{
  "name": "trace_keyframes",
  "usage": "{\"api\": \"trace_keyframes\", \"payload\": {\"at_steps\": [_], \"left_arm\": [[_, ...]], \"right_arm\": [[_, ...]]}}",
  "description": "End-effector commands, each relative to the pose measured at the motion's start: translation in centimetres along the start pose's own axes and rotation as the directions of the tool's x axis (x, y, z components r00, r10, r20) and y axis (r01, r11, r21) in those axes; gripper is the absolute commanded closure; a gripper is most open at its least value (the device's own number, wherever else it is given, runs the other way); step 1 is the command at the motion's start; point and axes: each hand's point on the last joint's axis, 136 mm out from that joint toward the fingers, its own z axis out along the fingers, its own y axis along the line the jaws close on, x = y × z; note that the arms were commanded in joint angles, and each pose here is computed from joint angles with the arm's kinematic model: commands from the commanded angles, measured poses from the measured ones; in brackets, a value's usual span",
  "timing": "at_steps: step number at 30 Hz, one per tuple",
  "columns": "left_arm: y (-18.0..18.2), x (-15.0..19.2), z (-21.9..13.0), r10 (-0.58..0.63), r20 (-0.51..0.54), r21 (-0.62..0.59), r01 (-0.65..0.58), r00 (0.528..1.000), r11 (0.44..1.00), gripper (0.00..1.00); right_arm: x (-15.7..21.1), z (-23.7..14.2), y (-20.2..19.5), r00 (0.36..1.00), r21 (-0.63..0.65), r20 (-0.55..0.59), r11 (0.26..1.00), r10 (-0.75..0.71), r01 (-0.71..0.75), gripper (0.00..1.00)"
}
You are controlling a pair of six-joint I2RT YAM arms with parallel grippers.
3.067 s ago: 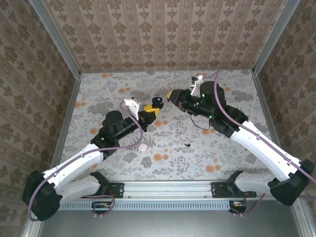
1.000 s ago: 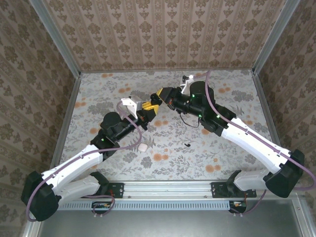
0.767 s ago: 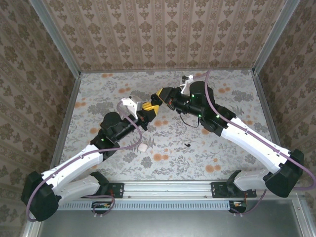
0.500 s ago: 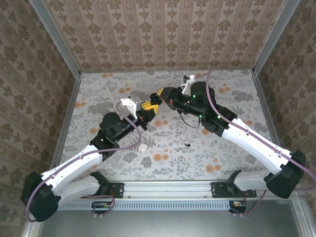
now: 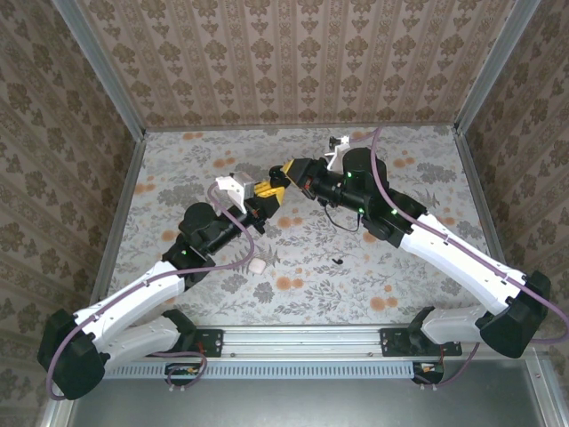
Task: Insert the wireless bluetooth earbuds into the charging case
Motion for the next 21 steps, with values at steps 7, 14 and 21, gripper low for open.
{"api": "trace_keyframes", "payload": {"at_steps": [7, 14, 21], "left_arm": [[-0.3, -1.4, -0.1, 0.019, 0.061, 0.000, -0.019, 0.998, 1.000, 1.00], [-0.3, -1.6, -0.2, 0.021, 0.071, 0.000, -0.021, 0.997, 1.000, 1.00], [-0.6, -1.9, -0.2, 0.026, 0.075, 0.017, -0.028, 0.997, 0.999, 1.00]], "right_arm": [[1.5, 0.2, -1.1, 0.996, 0.011, -0.050, 0.997, 0.078, -0.078, 0.83], [2.0, -0.1, -3.2, 0.995, 0.108, -0.063, 0.992, 0.075, -0.068, 0.79], [1.7, -0.5, -3.8, 0.997, 0.144, -0.040, 0.988, 0.061, -0.055, 0.74]]}}
